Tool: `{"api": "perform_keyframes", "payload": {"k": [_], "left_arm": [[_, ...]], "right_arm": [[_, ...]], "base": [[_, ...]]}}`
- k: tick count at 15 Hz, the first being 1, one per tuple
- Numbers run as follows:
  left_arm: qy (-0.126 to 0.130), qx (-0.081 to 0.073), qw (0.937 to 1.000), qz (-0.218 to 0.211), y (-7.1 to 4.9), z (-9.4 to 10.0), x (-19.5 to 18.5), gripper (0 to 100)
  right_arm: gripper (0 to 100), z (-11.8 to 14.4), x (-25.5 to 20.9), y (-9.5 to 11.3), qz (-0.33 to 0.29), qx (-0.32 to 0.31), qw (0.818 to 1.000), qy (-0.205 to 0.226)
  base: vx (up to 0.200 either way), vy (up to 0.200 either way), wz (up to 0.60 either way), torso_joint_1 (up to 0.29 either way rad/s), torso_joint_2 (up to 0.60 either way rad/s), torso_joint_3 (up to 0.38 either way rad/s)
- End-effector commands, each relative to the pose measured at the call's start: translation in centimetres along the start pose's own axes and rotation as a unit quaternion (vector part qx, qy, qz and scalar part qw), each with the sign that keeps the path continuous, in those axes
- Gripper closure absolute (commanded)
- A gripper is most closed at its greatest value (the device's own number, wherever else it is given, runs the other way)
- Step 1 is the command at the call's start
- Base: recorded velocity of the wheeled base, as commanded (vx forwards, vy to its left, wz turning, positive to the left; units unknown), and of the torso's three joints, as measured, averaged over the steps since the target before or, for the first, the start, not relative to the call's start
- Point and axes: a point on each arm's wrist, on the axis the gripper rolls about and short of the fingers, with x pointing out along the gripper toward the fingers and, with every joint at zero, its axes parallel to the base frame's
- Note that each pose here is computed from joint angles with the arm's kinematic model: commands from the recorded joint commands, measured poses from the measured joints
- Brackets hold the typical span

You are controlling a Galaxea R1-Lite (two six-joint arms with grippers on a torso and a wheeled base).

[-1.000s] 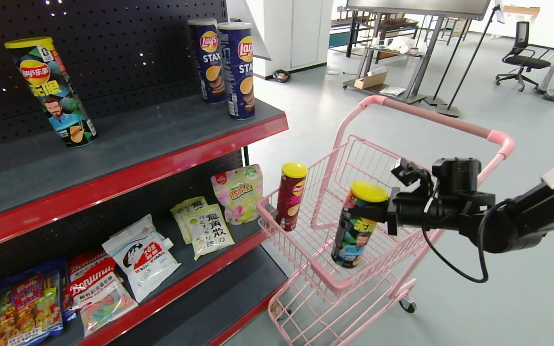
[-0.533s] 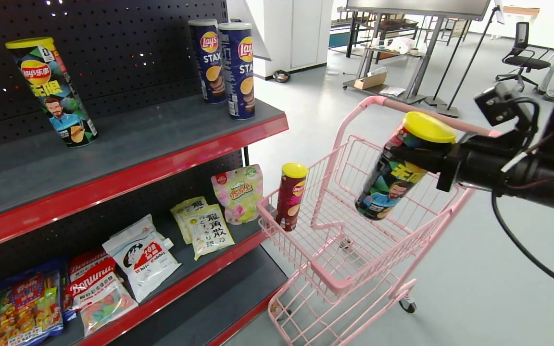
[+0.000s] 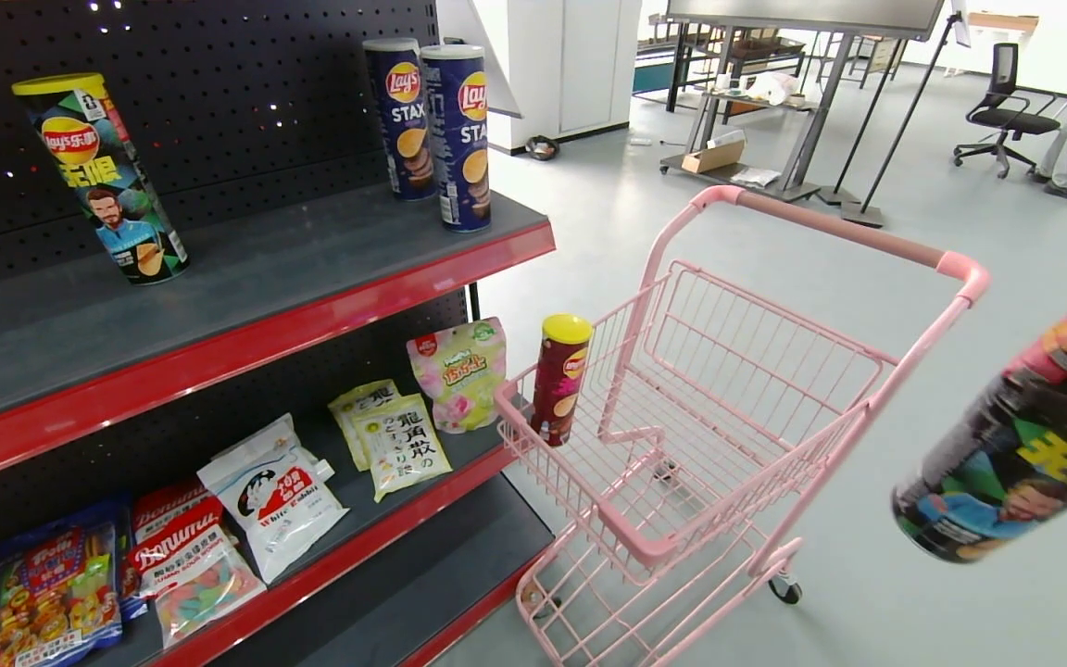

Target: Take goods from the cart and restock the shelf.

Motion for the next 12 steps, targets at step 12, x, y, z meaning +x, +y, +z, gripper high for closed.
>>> {"api": "perform_keyframes", "payload": {"k": [12], "left_arm": [[0.001, -0.003, 1.0, 0.001, 0.0, 0.0, 0.0, 0]], "right_arm": [[100, -7.2, -6.7, 2.1, -0.151, 0.041, 0.987, 0.03]], "base": [[0.0, 0.0, 0.0, 0.0, 0.0, 0.0]]}}
